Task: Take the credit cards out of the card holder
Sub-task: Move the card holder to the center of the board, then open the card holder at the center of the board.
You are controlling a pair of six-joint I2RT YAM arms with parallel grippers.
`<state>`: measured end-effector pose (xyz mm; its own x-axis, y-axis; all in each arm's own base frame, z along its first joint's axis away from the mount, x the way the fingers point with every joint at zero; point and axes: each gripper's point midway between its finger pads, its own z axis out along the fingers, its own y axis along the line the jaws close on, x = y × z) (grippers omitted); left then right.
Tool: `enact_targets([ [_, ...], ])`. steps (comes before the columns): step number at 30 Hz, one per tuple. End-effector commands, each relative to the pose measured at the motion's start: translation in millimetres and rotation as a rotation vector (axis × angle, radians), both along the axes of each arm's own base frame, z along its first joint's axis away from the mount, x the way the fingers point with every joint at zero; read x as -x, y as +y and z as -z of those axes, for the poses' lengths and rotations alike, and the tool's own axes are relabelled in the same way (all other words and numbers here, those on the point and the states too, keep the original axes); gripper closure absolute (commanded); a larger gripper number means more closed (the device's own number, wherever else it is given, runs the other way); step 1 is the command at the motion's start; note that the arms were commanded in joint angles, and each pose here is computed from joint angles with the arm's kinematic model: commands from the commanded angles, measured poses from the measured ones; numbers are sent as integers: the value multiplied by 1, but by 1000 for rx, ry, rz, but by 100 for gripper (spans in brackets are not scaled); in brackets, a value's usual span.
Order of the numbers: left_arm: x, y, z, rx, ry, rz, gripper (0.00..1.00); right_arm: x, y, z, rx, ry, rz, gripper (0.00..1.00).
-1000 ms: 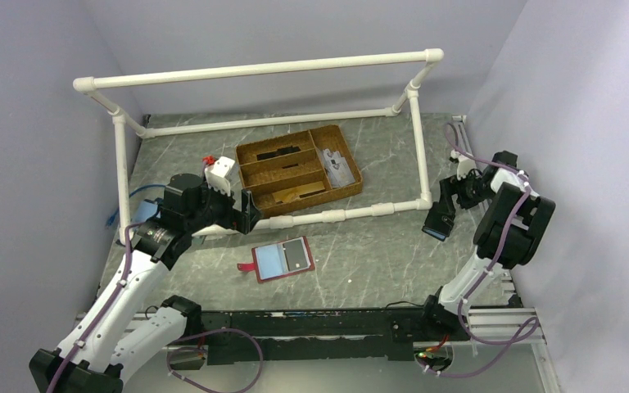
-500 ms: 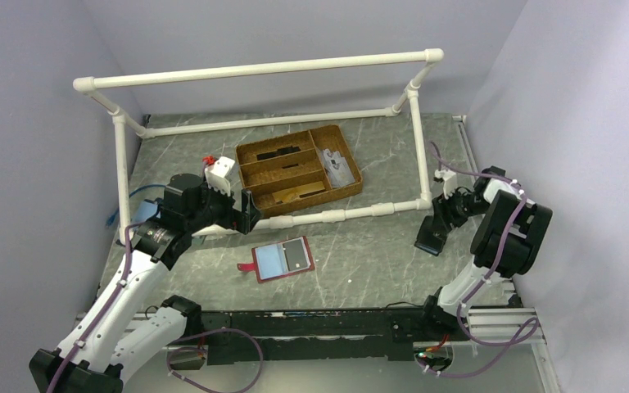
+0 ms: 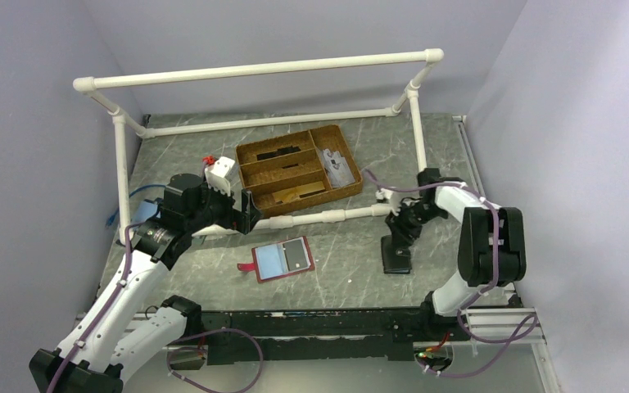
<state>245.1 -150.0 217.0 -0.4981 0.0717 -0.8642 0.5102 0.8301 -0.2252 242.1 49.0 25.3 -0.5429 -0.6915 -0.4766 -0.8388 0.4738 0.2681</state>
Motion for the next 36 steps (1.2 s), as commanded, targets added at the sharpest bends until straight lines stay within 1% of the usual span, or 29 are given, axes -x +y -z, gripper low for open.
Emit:
enact_targets([
  [1, -3, -2, -12, 18, -58, 19, 1, 28, 46, -5, -35, 52, -137, 57],
  [7, 0, -9, -12, 35, -53, 58, 1, 35, 121, -17, -78, 31, -345, 57],
  [10, -1, -9, -9, 36, -43, 58, 1, 35, 161, -21, -104, 19, -411, 57],
  [13, -2, -11, -4, 38, -16, 60, 1, 30, 195, -27, -140, 2, -422, 56],
  [16, -3, -15, 1, 62, 35, 55, 1, 24, 213, -38, -170, 10, -396, 52],
  [18, 3, -25, 3, 131, 90, 67, 3, 22, 212, -54, -175, -4, -401, 46],
  [21, 16, -46, 8, 298, 197, 103, 6, 28, 198, -78, -206, -63, -441, 40],
  [23, 24, -59, 13, 430, 285, 113, 9, 39, 184, -84, -186, -114, -483, 38],
  [25, 31, -70, 16, 504, 352, 130, 12, 49, 170, -80, -161, -170, -515, 37],
  [28, 35, -83, 23, 502, 384, 83, 12, 58, 151, -75, -158, -253, -530, 36],
  [31, 46, -112, 36, 508, 389, 58, 13, 55, 137, -77, -180, -323, -519, 36],
  [33, 49, -130, 50, 535, 402, 30, 20, 53, 131, -78, -195, -340, -513, 36],
  [34, 50, -139, 63, 541, 432, 4, 23, 56, 129, -78, -206, -345, -528, 36],
  [36, 50, -153, 74, 580, 453, -32, 24, 61, 126, -73, -223, -346, -546, 36],
])
